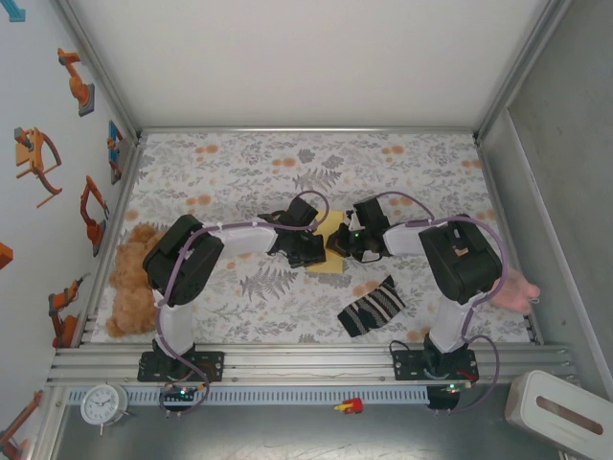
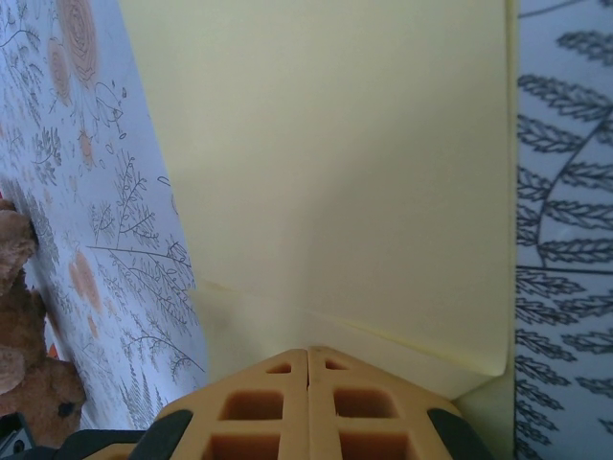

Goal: Fold a paper plane with a square sheet of paper (pick it up from the middle)

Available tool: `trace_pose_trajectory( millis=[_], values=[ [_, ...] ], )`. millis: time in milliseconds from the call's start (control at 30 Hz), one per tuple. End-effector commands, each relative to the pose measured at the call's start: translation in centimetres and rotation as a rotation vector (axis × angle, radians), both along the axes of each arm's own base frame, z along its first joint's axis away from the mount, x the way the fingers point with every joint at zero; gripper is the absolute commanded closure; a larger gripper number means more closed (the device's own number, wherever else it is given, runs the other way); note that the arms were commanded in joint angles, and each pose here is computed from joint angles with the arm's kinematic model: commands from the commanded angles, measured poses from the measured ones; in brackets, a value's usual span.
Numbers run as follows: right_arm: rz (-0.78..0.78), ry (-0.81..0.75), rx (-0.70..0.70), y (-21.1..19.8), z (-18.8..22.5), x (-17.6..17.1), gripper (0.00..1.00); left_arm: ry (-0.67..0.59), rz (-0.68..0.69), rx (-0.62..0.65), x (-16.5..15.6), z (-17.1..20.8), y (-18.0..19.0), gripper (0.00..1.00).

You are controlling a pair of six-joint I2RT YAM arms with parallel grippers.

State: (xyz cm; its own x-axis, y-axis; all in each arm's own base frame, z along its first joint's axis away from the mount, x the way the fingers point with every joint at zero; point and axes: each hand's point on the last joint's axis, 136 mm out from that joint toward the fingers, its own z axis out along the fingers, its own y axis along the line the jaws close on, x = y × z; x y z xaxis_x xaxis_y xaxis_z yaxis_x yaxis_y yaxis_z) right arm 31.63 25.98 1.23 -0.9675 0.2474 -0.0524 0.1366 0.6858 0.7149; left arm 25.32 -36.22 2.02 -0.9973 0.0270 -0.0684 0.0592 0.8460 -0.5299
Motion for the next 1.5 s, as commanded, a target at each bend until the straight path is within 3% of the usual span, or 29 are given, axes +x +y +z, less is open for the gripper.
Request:
trace_pose_trajectory(
  millis=[0, 633, 1467],
  values=[
    [-0.065, 0.229, -0.258, -4.7, -7.3, -4.7, 1.0, -0.022, -0.007, 0.033, 0.5, 0.1, 0.1, 0.92],
    [-0.064, 0.239, -0.268, -5.0, -7.6, -5.1, 1.0, -0.013, -0.031, -0.018, 1.6, -0.1, -0.7, 0.93],
    [-0.069, 0.263, -0.293, -5.6, -8.1, -5.5, 1.0, 0.04, -0.108, 0.14, -0.4, -1.8, 4.6, 0.97]
  ],
)
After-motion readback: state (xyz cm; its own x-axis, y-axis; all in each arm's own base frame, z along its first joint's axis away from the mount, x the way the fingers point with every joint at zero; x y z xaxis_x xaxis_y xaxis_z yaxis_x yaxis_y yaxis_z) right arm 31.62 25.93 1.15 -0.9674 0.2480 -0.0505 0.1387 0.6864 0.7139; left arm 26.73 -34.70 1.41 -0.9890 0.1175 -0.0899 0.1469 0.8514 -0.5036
